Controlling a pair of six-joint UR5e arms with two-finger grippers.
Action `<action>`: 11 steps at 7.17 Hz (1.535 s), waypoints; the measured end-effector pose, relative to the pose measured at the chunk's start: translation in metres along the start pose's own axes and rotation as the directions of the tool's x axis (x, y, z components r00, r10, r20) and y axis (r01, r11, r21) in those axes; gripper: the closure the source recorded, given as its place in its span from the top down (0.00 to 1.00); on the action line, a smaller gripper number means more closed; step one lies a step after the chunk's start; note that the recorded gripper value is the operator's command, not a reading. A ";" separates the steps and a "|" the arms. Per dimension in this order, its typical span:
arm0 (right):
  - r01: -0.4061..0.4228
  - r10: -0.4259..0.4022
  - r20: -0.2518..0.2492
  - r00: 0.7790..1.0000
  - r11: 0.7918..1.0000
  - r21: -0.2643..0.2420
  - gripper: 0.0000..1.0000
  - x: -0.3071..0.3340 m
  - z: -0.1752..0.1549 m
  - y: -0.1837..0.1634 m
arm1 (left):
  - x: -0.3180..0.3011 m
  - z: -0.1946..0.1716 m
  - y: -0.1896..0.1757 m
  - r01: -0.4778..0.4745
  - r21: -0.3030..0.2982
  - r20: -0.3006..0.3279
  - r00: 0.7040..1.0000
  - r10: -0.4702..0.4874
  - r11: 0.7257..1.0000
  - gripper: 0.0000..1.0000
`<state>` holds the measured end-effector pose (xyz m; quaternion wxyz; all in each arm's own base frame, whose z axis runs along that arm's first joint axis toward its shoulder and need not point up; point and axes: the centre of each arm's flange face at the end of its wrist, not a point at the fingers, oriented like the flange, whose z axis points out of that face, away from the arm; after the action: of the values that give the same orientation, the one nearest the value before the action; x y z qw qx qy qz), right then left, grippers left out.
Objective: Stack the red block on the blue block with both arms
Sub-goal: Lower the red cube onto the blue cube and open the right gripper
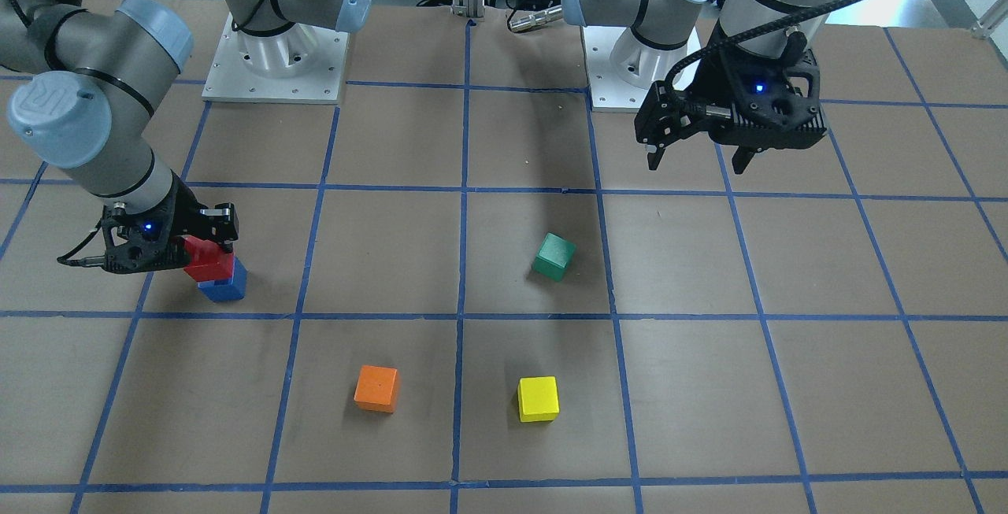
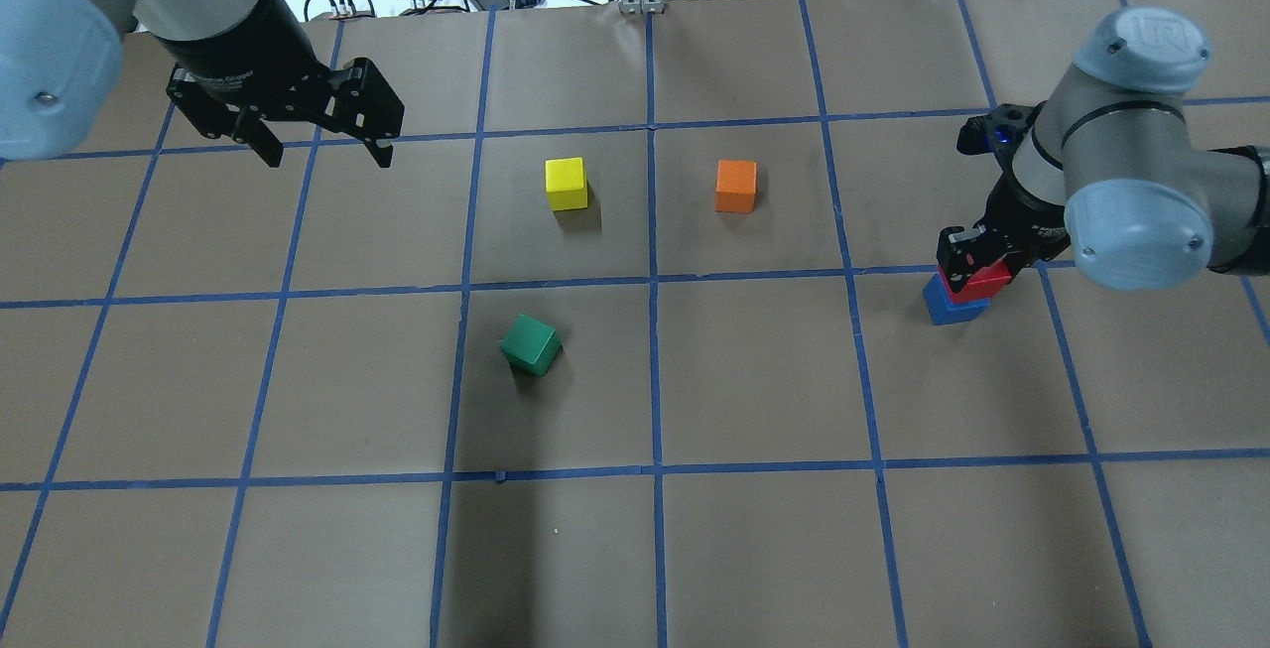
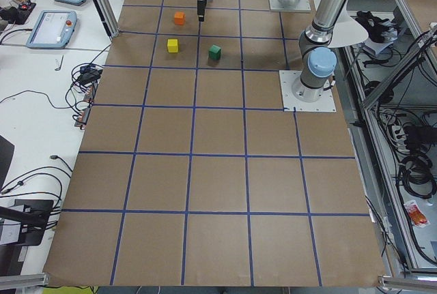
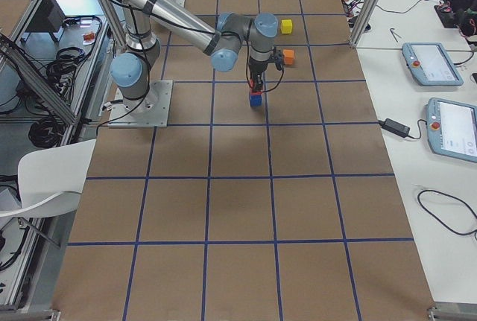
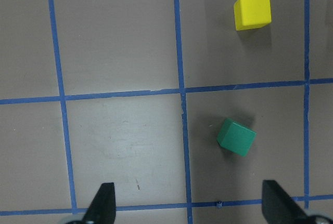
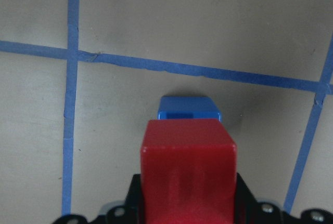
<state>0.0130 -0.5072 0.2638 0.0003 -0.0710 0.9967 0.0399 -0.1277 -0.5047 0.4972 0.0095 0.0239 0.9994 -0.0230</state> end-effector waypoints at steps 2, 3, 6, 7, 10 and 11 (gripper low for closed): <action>-0.001 0.001 -0.007 1.000 1.000 -0.005 0.00 0.002 0.005 -0.002 | 0.000 0.000 0.000 0.000 0.000 0.000 1.000 0.000 1.000 1.00; -0.002 0.002 -0.009 1.000 1.000 -0.004 0.08 0.002 0.006 -0.003 | 0.000 0.000 0.000 0.000 0.000 0.000 1.000 0.000 1.000 1.00; -0.004 0.004 -0.010 1.000 1.000 -0.007 0.65 0.003 0.008 -0.004 | 0.000 0.000 0.000 0.000 -0.001 0.000 1.000 0.000 1.000 1.00; -0.006 0.006 -0.010 1.000 1.000 -0.008 0.69 0.003 0.009 -0.004 | 0.000 0.000 0.000 0.000 0.000 0.000 1.000 0.000 1.000 1.00; -0.014 0.014 -0.010 1.000 1.000 -0.011 1.00 0.003 0.009 -0.004 | 0.000 0.000 0.000 0.000 0.000 -0.001 1.000 0.000 1.000 1.00; -0.015 0.014 -0.013 1.000 1.000 -0.013 1.00 0.003 0.009 -0.003 | 0.000 0.000 0.000 0.000 0.000 -0.001 1.000 0.000 1.000 1.00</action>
<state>0.0104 -0.5103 0.2543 -0.0069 -0.0641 0.9969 0.0461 -0.1278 -0.5047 0.4972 0.0092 0.0240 0.9994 -0.0230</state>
